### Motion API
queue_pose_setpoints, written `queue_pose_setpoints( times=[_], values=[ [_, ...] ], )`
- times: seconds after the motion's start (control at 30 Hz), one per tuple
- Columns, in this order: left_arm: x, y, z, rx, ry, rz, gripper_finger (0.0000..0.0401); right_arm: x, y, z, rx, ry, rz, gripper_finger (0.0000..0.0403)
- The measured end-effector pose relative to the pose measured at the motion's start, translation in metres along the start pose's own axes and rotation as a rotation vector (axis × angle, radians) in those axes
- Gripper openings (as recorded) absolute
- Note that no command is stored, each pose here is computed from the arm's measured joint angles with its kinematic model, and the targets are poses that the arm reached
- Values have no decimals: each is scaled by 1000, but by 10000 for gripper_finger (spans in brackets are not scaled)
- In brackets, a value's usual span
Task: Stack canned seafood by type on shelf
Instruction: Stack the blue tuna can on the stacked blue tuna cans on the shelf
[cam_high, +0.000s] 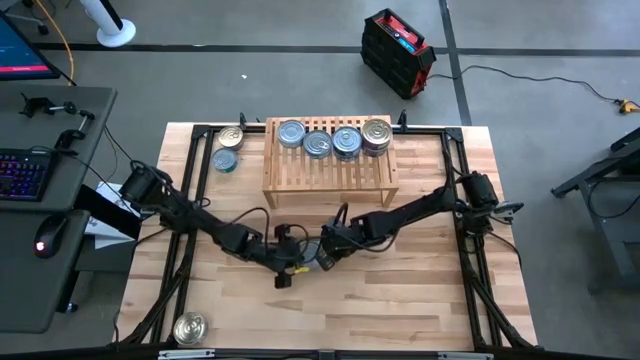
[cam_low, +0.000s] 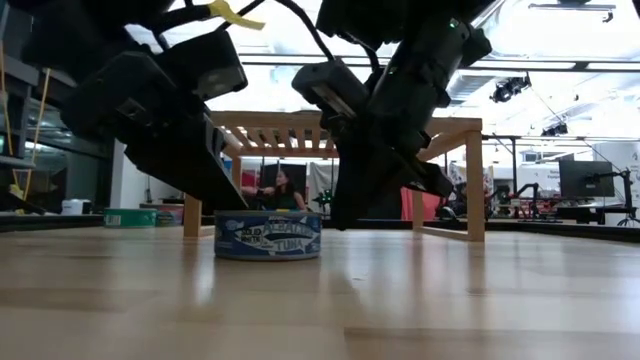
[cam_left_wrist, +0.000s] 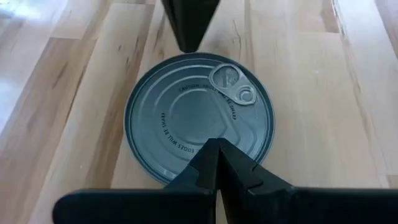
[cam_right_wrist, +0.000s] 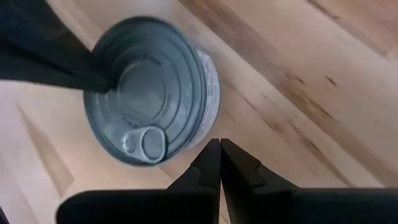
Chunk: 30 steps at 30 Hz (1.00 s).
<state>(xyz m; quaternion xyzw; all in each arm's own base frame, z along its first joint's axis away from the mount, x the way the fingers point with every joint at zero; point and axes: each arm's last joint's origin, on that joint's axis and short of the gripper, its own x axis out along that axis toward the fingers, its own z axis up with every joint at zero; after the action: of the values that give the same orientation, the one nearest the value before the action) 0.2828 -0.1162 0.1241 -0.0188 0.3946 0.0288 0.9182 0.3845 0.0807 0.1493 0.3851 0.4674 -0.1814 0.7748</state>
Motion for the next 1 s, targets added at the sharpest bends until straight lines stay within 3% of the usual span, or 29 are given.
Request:
queue_pose_setpoints(
  times=[0.2, 0.43, 1.0],
  values=[
    [-1, -5, -2, -14, -7, -12, 0, 0, -1, 3, 4, -10, 7, 0],
    [-2, -8, -2, -12, -12, -41, 0, 1, 10, 9, 18, -57, 129, 0],
    [-3, -12, -4, 56, -14, -39, 0, -6, 28, 0, 20, -9, 192, 0]
  ],
)
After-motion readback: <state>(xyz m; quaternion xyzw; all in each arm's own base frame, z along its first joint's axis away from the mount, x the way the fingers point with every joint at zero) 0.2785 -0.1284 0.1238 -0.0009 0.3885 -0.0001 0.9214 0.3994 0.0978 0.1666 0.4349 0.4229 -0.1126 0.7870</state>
